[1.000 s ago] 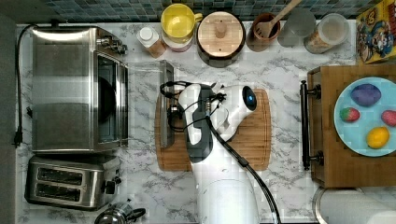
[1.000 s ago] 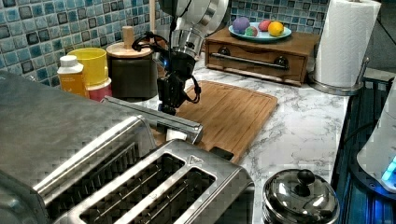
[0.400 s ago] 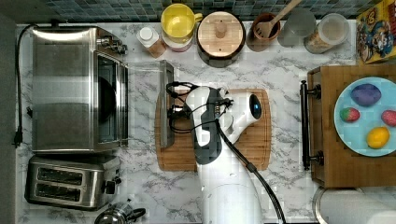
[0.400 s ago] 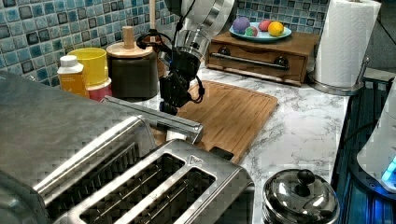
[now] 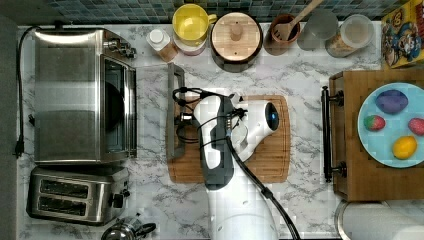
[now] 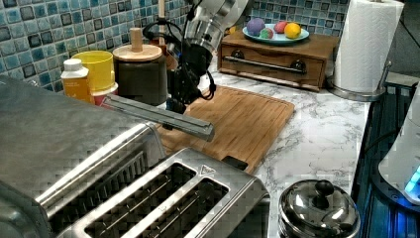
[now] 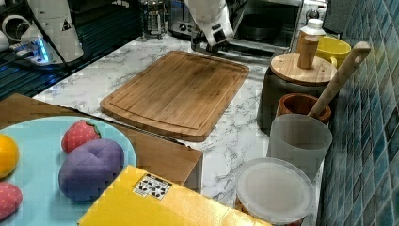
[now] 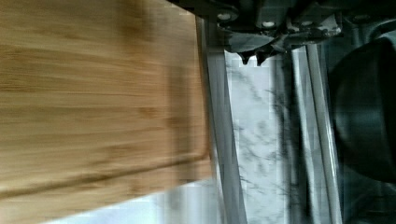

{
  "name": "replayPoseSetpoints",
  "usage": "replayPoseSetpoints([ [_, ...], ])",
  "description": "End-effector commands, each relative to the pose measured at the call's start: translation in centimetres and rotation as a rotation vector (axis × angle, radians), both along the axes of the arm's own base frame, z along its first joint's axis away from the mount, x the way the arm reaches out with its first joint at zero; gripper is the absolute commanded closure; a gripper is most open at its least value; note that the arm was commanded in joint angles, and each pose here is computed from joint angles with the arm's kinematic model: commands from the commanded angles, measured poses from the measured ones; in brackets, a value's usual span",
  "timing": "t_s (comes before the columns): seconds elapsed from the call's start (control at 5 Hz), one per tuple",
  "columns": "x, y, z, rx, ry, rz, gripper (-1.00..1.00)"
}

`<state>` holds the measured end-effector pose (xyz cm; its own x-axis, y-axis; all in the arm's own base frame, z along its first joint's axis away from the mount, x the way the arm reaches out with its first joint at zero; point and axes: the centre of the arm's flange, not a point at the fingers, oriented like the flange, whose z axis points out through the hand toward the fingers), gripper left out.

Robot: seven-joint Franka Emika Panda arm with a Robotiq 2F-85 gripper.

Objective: Close the oven.

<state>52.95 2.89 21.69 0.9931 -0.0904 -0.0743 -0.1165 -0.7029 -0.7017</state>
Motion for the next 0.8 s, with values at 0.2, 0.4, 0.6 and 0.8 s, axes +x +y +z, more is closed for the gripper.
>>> replayPoseSetpoints([
  [0.2, 2.0, 18.9, 16.2, -0.166, -0.26, 0.198, 1.0],
  [0.4, 1.7, 21.6, 17.1, -0.331, -0.313, 0.173, 1.0],
  [0.6, 2.1, 22.1, 19.7, -0.371, -0.317, 0.153, 1.0],
  [0.8, 2.9, 23.9, 21.4, -0.454, -0.292, 0.16, 1.0],
])
